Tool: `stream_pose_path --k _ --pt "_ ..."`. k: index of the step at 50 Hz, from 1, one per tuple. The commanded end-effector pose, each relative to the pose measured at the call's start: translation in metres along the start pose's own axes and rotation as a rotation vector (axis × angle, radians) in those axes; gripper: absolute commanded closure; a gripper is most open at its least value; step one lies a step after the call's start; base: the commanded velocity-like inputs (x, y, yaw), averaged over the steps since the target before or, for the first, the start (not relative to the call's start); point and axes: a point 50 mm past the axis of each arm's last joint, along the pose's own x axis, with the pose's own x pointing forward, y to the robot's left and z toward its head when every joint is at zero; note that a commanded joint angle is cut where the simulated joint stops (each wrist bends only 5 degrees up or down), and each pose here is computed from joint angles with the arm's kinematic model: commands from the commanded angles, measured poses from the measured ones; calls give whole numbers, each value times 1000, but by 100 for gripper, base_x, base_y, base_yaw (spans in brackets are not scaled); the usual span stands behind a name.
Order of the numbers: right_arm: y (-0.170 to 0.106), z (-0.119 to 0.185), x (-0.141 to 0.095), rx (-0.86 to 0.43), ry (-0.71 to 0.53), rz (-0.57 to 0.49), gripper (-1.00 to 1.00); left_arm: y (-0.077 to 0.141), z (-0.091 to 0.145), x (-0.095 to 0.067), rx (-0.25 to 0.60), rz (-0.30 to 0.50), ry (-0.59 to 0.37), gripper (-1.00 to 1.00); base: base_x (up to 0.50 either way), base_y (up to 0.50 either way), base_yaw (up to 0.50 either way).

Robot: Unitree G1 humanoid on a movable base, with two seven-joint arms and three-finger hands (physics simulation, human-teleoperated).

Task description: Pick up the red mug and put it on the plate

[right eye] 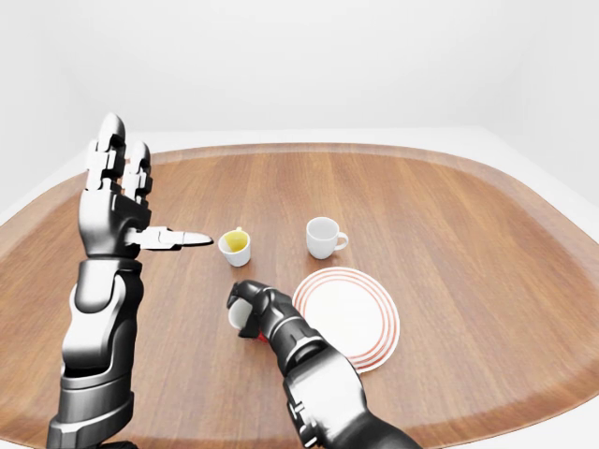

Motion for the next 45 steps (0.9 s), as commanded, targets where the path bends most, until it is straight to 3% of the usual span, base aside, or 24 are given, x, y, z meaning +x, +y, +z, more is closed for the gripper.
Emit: stream_pose_path --k 1,10,45 --pt "-1 0 0 -3 2 -16 100 -1 5 0 0 -5 -22 -100 0 0 0" --pt "-4 1 0 -3 -3 -23 100 0 9 1 0 -1 -39 -100 0 0 0" --pt "-66 6 -14 107 -59 -172 100 -2 7 0 1 -4 -29 -100 0 0 0"
